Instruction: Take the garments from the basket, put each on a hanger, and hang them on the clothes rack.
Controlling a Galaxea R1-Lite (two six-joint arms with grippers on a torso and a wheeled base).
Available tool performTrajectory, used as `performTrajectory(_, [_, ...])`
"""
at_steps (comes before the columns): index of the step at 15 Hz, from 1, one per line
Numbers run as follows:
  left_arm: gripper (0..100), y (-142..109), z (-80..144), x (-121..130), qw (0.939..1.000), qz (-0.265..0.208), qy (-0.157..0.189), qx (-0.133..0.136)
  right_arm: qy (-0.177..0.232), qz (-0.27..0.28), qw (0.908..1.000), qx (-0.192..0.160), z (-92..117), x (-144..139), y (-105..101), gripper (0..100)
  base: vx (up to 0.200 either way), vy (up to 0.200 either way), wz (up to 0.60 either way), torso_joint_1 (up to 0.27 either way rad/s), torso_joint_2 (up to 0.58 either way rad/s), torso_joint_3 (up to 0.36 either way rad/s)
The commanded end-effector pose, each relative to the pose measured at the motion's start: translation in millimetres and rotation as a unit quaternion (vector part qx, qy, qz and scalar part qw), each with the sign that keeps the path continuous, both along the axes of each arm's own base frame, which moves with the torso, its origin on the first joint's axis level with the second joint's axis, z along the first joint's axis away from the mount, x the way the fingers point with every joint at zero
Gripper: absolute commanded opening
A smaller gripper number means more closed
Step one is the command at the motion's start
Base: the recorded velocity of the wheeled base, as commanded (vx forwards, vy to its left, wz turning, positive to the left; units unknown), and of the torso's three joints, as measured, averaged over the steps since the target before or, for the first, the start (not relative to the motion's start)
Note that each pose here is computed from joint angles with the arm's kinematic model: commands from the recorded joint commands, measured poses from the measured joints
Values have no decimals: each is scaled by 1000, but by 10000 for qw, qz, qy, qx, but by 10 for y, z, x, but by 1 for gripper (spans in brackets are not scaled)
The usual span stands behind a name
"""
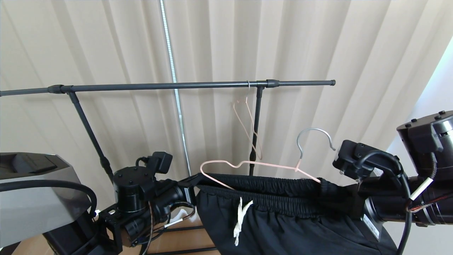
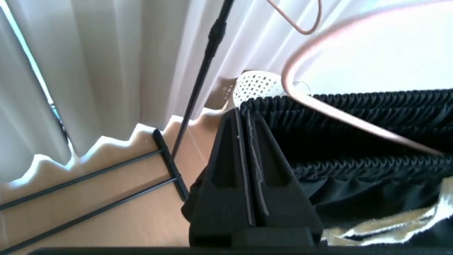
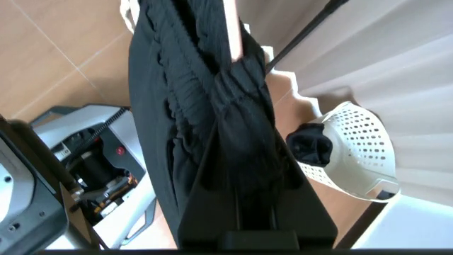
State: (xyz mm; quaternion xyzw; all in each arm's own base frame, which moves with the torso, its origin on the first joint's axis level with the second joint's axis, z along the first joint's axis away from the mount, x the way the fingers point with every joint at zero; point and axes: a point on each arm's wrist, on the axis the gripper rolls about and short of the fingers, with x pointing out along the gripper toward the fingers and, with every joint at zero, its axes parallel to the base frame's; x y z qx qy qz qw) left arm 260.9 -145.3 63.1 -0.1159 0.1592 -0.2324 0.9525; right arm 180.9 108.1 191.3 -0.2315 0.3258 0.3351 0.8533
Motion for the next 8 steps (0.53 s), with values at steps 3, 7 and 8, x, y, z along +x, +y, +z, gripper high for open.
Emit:
performTrajectory(3, [0, 42, 55, 18, 9999, 81, -90, -49, 100, 137, 9996, -227, -110, -72, -46, 0, 0, 0, 0, 0, 0, 0])
performTrajectory(7, [0, 57, 183, -21, 9995, 72, -269, -138, 130, 344, 9980, -511, -193, -84, -58, 0, 0, 0, 0, 0, 0, 0])
performTrajectory(8, [0, 65, 214, -35, 9994, 72, -309, -160, 149, 330, 9979, -541, -207, -79, -56, 0, 0, 0, 0, 0, 0, 0])
